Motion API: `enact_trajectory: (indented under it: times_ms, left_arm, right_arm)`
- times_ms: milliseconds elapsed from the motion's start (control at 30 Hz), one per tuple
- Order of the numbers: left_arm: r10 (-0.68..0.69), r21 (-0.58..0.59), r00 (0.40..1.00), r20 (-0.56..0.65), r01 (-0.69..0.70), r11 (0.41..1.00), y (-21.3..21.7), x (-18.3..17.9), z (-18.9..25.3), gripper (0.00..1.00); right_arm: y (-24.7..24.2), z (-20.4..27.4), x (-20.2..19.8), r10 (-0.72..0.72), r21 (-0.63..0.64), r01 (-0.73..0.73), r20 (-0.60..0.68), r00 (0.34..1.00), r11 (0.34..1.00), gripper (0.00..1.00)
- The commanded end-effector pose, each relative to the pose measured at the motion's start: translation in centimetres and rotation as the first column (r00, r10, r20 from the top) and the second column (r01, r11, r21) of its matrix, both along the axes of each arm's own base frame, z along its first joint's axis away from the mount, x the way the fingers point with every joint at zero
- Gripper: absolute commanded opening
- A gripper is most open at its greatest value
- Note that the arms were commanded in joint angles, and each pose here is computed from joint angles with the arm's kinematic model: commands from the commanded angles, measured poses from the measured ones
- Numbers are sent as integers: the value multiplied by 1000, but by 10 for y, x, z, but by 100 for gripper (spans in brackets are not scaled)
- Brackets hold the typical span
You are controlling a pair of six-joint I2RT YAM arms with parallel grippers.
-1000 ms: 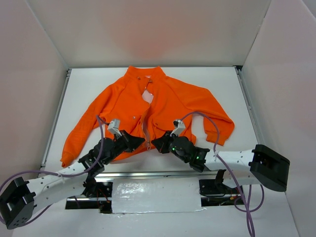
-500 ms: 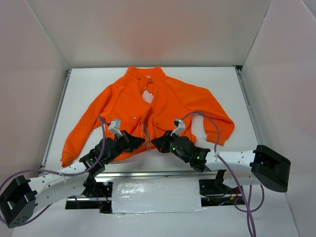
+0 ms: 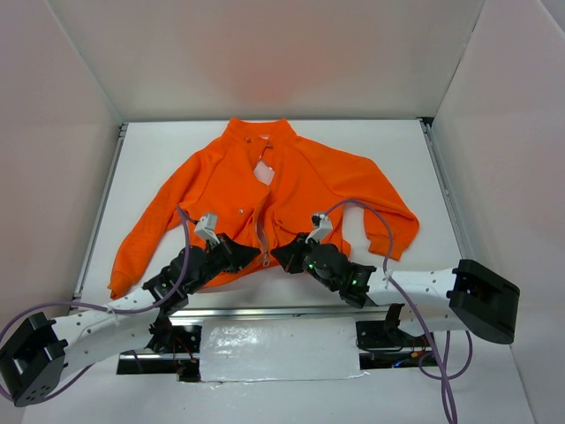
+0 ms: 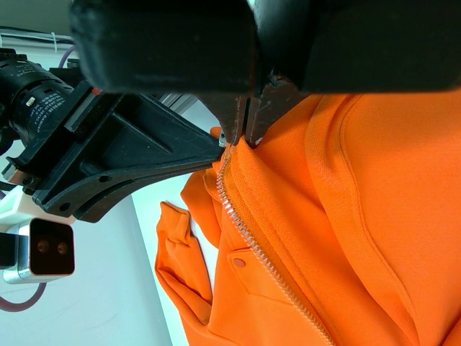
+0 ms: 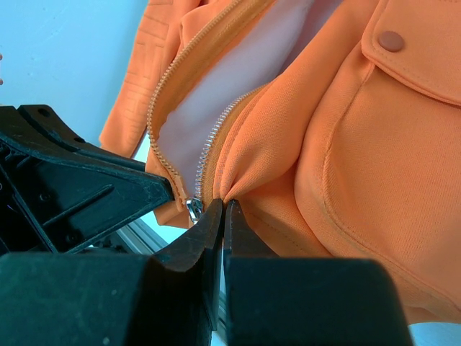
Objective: Zip up the jacket
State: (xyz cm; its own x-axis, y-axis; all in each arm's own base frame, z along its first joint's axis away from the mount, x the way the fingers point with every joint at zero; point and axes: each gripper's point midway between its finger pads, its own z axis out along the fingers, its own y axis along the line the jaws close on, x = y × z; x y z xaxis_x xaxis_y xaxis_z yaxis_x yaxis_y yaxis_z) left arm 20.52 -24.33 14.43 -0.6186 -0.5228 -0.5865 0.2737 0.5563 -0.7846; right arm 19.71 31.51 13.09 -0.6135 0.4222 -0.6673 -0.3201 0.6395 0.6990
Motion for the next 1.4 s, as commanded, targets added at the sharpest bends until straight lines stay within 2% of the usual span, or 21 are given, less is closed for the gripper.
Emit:
enact_trajectory:
  times_ms: [0, 833, 1233, 1367]
  left_arm:
    - [-30, -65, 997, 75, 35, 997, -10, 1, 30, 0]
    - [-70, -65, 995, 75, 75, 995, -16, -3, 26, 0]
    - [-97, -2, 990, 99, 98, 995, -15, -6, 20, 0]
    - [-138, 51, 985, 104, 133, 990, -20, -6, 14, 0]
  right_arm:
    - [2, 19, 6, -29, 40, 28, 32, 999, 999, 0]
    - [6, 25, 10, -42, 35, 41, 40, 998, 999, 0]
    - [4, 27, 12, -58, 22, 58, 31, 998, 998, 0]
    - [6, 28, 11, -45, 28, 44, 31, 999, 999, 0]
